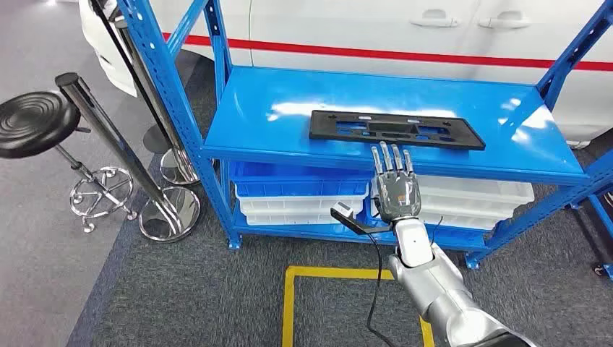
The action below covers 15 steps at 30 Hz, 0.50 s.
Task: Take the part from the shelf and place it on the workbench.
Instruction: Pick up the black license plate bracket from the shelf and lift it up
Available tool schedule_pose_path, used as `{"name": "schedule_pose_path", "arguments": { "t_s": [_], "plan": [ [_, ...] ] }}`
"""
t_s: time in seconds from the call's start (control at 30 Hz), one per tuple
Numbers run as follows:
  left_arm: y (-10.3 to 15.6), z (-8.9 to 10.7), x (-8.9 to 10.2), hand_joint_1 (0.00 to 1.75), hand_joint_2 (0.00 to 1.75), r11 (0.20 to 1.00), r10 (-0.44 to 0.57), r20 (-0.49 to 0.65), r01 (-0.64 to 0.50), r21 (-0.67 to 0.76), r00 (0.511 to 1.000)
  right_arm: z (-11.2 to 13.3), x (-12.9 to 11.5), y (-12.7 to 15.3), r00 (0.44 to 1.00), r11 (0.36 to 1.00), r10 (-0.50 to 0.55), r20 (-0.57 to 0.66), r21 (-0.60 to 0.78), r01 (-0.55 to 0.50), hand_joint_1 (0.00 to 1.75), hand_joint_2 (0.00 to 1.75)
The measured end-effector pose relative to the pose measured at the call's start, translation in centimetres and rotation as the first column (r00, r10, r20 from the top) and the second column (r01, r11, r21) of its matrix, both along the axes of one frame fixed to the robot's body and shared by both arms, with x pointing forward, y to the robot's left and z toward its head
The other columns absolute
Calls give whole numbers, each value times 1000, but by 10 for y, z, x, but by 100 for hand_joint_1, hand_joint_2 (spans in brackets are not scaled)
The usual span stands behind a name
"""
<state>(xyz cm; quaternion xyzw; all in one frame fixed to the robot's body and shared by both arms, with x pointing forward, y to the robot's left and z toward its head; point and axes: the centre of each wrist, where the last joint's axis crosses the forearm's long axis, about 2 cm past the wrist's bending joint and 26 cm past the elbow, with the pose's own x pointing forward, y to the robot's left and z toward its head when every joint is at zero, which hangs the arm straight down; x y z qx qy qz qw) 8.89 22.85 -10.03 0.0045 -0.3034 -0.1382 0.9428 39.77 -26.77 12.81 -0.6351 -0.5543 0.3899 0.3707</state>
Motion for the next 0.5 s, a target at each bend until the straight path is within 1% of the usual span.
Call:
{"name": "schedule_pose_path", "arguments": {
  "t_s": [0.23,0.33,0.4,0.5],
  "plan": [
    [1,0,-2,0,0,1000,12,5,-12,-2,1000,-14,-3,-22,997,997,-61,-56,-44,59,0,175],
    [2,0,1,0,0,1000,16,8,-16,2,1000,-16,-2,-30,994,995,-79,-70,-59,75,0,175],
    [3,0,4,0,0,1000,19,11,-19,8,1000,-15,-1,-34,993,994,-89,-71,-65,85,0,175],
    [7,1,8,0,0,1000,21,18,-21,17,1000,-7,6,-38,994,993,-97,-55,-69,93,0,175]
  ]
}}
